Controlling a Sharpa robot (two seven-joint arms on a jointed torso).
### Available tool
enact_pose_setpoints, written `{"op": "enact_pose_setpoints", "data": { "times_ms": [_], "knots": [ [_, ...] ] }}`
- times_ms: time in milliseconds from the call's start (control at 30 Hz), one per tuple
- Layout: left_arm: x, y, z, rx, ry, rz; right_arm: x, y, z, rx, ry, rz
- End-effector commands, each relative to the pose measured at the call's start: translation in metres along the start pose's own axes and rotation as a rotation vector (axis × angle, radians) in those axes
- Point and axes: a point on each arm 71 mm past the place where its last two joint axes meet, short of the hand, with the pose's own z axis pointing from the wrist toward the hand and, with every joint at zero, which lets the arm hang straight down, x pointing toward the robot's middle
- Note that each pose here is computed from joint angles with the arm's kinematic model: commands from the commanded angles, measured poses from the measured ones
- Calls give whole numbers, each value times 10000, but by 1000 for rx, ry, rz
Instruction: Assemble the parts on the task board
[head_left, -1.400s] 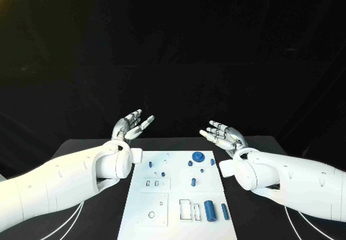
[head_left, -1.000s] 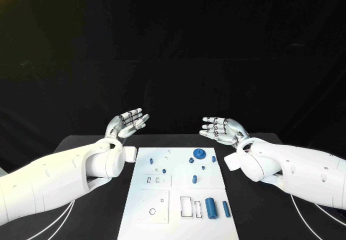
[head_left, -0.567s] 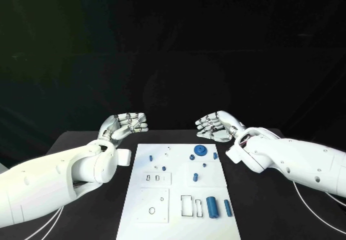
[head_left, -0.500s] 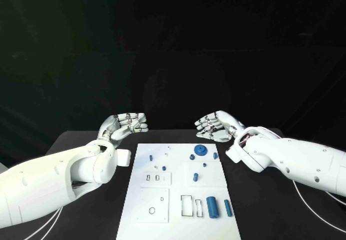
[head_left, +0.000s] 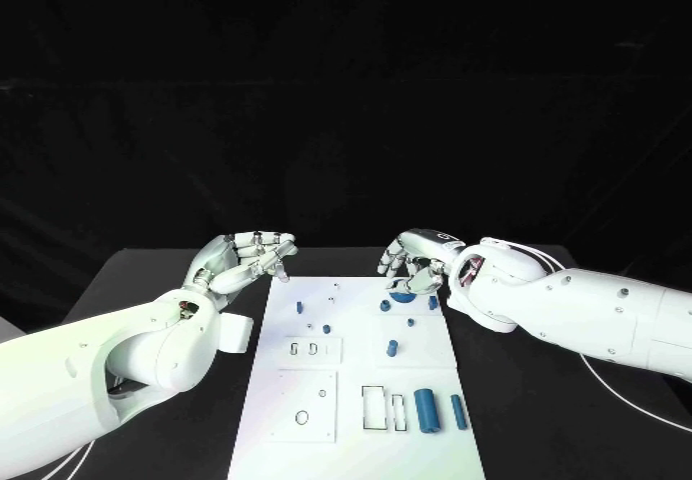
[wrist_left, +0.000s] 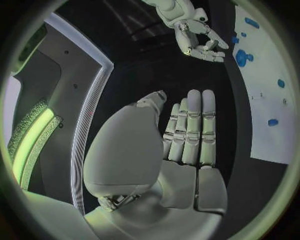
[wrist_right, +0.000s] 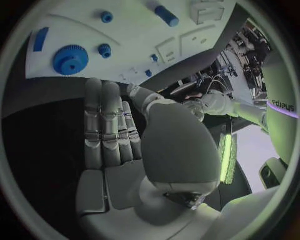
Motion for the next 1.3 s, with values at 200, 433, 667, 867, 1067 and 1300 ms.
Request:
{"op": "enact_pose_setpoints", "data": {
  "times_ms": [200, 433, 667, 867, 1067, 1300],
  "knots": [
    [117, -61, -45, 6, 103, 9, 73, -1, 22, 48, 103, -214],
    [115, -84, -52, 8, 108, 10, 89, 17, 44, 56, 105, -238],
    [112, -93, -54, 9, 110, 10, 106, 14, 57, 62, 111, -246],
    [110, -99, -53, 9, 111, 10, 150, 17, 70, 64, 125, -246],
    [101, -100, -50, 8, 109, 12, 207, 23, 72, 61, 142, -241],
    [90, -101, -50, 7, 106, 13, 253, 32, 76, 59, 158, -236]
  ]
}}
